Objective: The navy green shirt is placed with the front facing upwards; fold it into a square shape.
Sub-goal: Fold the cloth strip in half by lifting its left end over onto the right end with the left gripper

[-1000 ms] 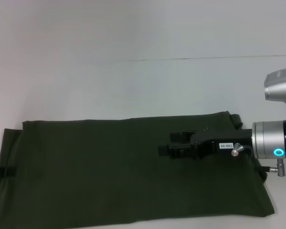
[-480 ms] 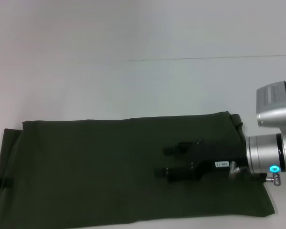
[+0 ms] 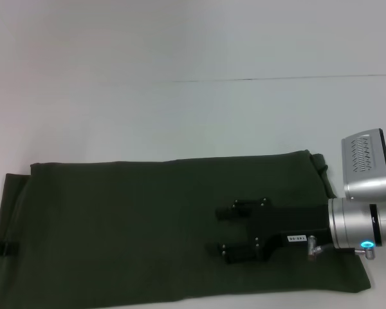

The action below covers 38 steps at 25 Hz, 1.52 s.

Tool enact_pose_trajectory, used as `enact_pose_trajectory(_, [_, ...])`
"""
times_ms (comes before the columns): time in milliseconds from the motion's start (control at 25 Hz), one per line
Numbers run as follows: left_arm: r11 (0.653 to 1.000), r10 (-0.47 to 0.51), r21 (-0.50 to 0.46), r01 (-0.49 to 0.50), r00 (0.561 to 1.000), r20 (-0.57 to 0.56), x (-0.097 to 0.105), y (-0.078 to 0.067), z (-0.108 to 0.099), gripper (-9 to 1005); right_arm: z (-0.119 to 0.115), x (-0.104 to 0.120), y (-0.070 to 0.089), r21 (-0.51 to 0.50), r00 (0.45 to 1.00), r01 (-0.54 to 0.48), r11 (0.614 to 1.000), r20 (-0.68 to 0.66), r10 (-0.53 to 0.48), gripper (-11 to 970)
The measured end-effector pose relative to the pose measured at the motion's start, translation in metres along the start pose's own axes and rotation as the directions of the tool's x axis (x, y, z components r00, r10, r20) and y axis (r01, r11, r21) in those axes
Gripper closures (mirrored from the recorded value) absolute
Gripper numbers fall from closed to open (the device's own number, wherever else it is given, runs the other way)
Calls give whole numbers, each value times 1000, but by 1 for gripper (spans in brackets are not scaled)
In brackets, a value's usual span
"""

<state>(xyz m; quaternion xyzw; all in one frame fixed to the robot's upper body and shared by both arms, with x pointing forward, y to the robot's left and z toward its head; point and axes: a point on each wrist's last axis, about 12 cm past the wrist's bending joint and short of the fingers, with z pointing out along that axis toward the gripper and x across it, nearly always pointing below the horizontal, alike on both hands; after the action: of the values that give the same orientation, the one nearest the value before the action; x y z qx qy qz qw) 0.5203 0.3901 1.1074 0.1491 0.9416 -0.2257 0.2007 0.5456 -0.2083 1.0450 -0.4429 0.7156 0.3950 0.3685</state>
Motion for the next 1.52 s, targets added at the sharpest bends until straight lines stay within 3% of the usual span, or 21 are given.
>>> enact_pose_trajectory(400, [998, -56, -30, 57, 998, 21, 3, 4, 7, 159, 1, 2, -1, 14, 1000, -1, 1000, -10, 1, 125])
enact_pose_trajectory(1200, [1000, -23, -8, 24, 998, 61, 0, 2, 10, 160, 2, 1, -3, 26, 1000, -2, 1000, -19, 2, 123])
enact_pose_trajectory(1520, [997, -73, -12, 74, 996, 51, 1, 4, 11, 160, 2, 1, -3, 26, 1000, -3, 1000, -20, 3, 124])
